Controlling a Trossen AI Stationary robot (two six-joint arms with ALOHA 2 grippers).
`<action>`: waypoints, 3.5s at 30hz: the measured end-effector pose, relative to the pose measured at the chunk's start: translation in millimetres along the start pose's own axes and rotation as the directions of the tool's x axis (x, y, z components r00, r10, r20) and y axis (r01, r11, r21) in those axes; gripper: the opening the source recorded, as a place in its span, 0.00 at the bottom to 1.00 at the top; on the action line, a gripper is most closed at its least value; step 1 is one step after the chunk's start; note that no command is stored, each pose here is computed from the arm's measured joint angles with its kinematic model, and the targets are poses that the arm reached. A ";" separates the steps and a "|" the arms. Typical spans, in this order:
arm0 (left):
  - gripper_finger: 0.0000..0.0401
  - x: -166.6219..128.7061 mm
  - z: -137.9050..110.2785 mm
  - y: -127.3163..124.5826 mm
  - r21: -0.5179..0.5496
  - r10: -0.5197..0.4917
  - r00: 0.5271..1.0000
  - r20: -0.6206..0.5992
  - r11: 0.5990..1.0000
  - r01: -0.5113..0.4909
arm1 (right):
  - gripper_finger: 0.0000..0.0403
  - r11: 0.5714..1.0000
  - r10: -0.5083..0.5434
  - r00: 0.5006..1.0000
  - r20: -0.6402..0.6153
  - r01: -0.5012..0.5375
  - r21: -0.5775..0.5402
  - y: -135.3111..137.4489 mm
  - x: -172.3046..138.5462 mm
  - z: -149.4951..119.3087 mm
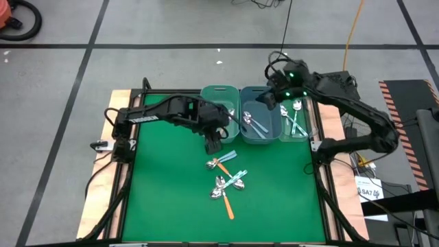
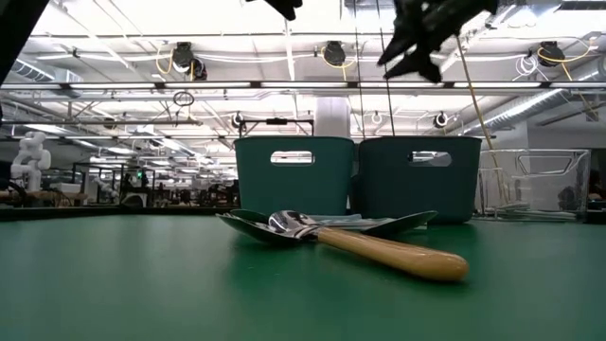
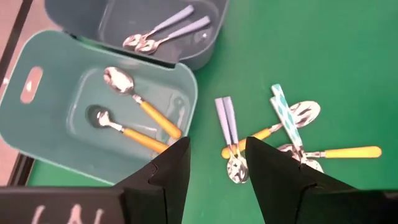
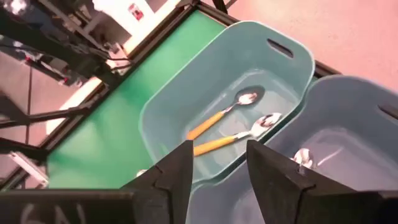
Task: Sort silverware by color (type)
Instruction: Put the green spoon into the transparent bin
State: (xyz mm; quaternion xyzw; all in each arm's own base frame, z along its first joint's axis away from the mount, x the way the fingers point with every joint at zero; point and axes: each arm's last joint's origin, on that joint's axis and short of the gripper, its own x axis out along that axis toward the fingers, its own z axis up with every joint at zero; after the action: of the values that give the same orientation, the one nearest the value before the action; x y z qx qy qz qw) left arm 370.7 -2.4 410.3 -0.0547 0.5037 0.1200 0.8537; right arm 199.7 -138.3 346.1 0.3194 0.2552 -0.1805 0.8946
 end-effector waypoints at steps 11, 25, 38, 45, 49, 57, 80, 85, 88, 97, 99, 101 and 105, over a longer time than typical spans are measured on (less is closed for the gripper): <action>0.40 47.7 -4.5 -56.9 0.091 -0.155 0.987 0.035 0.984 0.151 | 0.36 0.997 0.075 0.997 -0.016 -0.075 0.015 74.6 -32.9 -45.3; 0.40 102.6 -61.2 -137.9 -0.088 -0.240 0.970 -0.028 0.968 0.236 | 0.36 0.997 0.070 0.994 -0.088 -0.069 0.017 130.3 -42.4 -102.0; 0.40 113.4 -51.8 -114.1 -0.258 -0.205 0.978 -0.028 0.947 0.191 | 0.36 0.997 0.028 0.981 -0.190 -0.041 -0.060 136.6 -46.7 -124.4; 0.40 141.9 -41.2 -102.2 -0.339 -0.201 0.979 -0.020 0.923 0.182 | 0.36 0.989 0.020 0.949 -0.314 -0.065 -0.132 135.9 -54.3 -138.8; 0.40 163.3 -43.0 -110.0 -0.332 -0.199 0.980 -0.031 0.926 0.177 | 0.36 0.978 0.051 0.921 -0.387 -0.124 -0.167 140.0 -60.9 -149.1; 0.40 195.5 -51.7 -117.2 -0.464 -0.184 0.978 -0.099 0.878 0.118 | 0.36 0.932 0.052 0.892 -0.450 -0.205 -0.300 144.1 -70.8 -163.8; 0.40 247.8 -73.2 -126.4 -0.665 -0.146 0.963 -0.227 0.745 -0.044 | 0.36 0.890 0.028 0.862 -0.506 -0.252 -0.381 139.7 -86.5 -175.3; 0.40 238.3 -68.9 -137.5 -0.641 -0.157 0.968 -0.198 0.768 -0.006 | 0.36 0.890 0.028 0.863 -0.505 -0.252 -0.381 139.7 -86.5 -175.3; 0.40 228.0 -57.7 -142.2 -0.609 -0.166 0.976 -0.140 0.792 0.047 | 0.36 0.890 0.026 0.865 -0.501 -0.249 -0.382 139.6 -86.4 -175.2; 0.40 211.9 -41.2 -138.0 -0.579 -0.123 0.989 -0.087 0.814 0.050 | 0.36 0.891 0.013 0.887 -0.461 -0.220 -0.396 139.4 -85.8 -173.9; 0.40 214.2 -43.7 -133.5 -0.575 -0.102 0.987 -0.123 0.818 0.013 | 0.36 0.892 0.009 0.892 -0.451 -0.211 -0.400 139.3 -85.6 -173.7; 0.40 217.8 -44.6 -130.2 -0.572 -0.091 0.986 -0.142 0.820 -0.007 | 0.36 0.893 0.006 0.897 -0.442 -0.204 -0.402 139.2 -85.5 -173.3; 0.40 224.8 -48.6 -123.0 -0.568 -0.066 0.977 -0.201 0.821 -0.061 | 0.36 0.892 0.006 0.897 -0.442 -0.205 -0.403 139.2 -85.5 -173.3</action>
State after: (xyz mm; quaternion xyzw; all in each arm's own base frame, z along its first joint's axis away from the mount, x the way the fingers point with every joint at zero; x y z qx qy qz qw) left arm 465.8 -97.8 187.0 -0.3211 0.5324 0.2577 0.7396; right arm 139.4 92.1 346.3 0.1548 0.4617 0.0066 0.8734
